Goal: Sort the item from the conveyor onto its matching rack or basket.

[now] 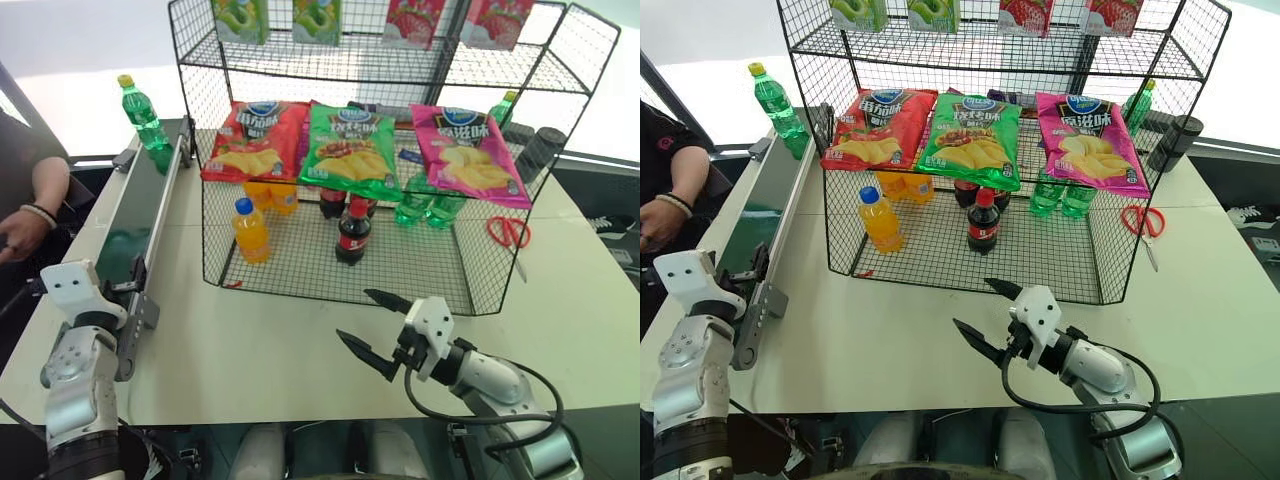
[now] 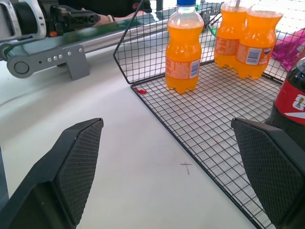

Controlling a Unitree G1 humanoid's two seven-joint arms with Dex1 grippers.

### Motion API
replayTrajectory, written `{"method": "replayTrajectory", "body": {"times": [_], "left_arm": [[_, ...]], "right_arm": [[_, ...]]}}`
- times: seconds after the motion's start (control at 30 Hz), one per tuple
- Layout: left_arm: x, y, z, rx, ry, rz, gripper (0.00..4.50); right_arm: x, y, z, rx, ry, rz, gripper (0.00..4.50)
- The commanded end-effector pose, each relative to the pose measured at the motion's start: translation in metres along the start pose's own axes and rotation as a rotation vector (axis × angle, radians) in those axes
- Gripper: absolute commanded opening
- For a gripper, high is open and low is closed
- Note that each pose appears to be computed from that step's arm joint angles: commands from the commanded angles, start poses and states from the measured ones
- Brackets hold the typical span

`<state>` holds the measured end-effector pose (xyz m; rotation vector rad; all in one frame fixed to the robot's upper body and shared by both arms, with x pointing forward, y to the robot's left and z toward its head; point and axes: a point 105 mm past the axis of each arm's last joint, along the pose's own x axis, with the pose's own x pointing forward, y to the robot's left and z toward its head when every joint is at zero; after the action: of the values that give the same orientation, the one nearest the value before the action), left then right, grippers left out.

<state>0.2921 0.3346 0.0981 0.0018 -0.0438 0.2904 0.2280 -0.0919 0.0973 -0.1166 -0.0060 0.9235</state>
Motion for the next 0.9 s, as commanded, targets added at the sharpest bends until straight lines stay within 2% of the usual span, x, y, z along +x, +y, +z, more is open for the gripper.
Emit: {"method": "replayTrajectory", "body": {"times": [0.03,0.9], "left_arm": [[0.002,0.001,0.012,0.019,-0.063,0.01,4.5],[0.006,-0.005,0.006,-0.003,-0.084,0.012,4.5]], "right_arm": [[0.0,0.005,0.011,-0.04,-0.048,0.027,4.48],[0.008,0.015,0.018,0.012,-0.115,0.157,4.48]]}}
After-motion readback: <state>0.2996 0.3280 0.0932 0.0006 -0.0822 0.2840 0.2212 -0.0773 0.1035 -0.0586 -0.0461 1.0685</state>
